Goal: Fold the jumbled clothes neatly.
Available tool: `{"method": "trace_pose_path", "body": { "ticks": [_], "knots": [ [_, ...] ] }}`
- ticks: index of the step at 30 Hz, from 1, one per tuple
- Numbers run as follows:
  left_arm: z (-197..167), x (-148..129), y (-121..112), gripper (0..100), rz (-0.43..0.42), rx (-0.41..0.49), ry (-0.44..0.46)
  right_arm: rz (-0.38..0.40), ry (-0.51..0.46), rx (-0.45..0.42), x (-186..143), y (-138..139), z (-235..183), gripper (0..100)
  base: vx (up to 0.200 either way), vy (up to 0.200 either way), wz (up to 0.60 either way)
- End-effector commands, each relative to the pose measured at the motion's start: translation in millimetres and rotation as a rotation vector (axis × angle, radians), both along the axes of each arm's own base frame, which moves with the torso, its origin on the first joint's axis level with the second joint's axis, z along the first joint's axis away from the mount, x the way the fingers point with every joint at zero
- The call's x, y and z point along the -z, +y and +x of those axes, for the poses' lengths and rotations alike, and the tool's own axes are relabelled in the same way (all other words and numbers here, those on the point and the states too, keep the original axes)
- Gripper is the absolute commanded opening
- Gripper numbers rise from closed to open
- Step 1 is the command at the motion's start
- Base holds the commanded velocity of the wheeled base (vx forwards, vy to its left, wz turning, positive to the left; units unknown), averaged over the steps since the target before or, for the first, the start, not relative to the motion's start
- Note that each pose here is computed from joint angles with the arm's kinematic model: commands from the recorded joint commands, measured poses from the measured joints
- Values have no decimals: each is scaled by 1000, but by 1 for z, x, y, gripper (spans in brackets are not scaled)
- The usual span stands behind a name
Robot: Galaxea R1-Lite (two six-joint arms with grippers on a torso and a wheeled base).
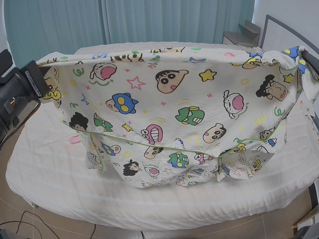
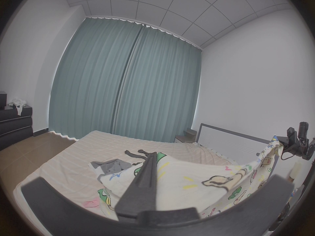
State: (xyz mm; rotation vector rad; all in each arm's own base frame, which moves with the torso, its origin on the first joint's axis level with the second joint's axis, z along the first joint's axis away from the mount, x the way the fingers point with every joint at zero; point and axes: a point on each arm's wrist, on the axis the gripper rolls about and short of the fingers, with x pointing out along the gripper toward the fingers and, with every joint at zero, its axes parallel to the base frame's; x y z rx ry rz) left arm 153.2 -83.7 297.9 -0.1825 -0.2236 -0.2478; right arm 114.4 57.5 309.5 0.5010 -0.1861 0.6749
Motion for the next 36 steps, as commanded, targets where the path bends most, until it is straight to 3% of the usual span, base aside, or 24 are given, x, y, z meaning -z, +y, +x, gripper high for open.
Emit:
{"method": "trace_pose_path", "body": {
  "ticks": [1,36],
  "knots": [
    [0,0,0,0,-2,1,-3,-1,4,0,1,0,0,0,0,-200,0],
    [-3,1,2,0,24,-10,-9,7,-24,3,-6,-1,-1,0,0,-200,0]
  ]
}}
